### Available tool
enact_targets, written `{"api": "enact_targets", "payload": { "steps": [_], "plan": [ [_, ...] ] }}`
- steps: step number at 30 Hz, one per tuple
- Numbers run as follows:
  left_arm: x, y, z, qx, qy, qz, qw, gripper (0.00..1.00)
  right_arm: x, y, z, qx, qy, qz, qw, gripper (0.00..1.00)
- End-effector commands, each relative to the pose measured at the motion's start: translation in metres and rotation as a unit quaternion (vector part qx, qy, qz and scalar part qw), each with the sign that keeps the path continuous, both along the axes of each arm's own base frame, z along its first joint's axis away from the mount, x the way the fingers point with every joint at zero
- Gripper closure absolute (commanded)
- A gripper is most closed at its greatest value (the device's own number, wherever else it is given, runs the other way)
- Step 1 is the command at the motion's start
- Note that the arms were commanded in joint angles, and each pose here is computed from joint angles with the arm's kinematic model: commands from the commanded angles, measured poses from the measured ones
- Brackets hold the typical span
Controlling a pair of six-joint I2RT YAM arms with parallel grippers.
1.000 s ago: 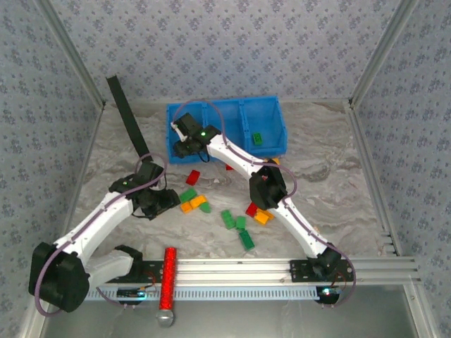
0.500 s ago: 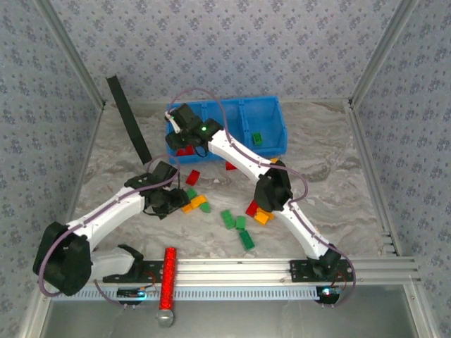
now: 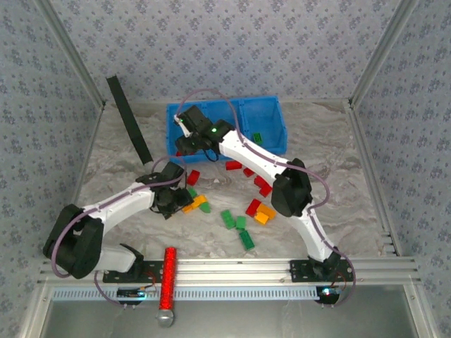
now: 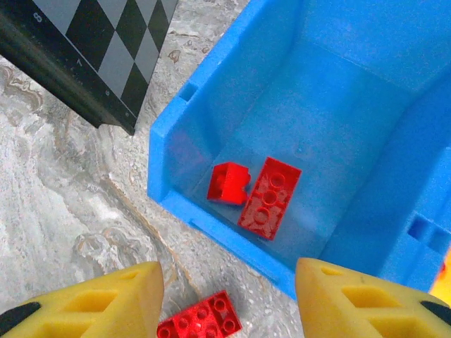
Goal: Sort the legos into containers by color
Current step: Pick up the lego from the middle-left of the table.
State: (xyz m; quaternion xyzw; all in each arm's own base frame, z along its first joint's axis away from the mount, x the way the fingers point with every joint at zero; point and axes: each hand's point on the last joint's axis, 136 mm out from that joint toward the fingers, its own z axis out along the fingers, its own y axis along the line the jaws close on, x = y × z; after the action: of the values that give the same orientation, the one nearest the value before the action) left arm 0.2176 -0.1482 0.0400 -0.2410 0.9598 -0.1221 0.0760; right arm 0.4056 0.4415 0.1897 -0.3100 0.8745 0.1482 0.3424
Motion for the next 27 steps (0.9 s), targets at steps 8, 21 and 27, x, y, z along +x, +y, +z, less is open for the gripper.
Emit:
{"api": "enact_targets", "payload": {
  "steps": [8, 21, 27],
  "plan": [
    [0.0, -0.005, -0.016, 0.006, 0.023, -0.009, 1.0, 0.37, -0.007, -0.033, 0.011, -0.002, -0.01, -0.031, 0.999, 0.46],
    [-0.021, 0.002, -0.03, 0.027, 0.074, -0.03, 0.996, 0.71, -0.01, -0.063, 0.023, -0.005, -0.027, -0.051, 0.998, 0.45],
    [-0.014, 0.002, 0.003, 0.045, 0.066, -0.066, 0.995, 0.77, -0.037, -0.105, 0.037, -0.007, -0.017, -0.055, 0.998, 0.44]
  ]
}}
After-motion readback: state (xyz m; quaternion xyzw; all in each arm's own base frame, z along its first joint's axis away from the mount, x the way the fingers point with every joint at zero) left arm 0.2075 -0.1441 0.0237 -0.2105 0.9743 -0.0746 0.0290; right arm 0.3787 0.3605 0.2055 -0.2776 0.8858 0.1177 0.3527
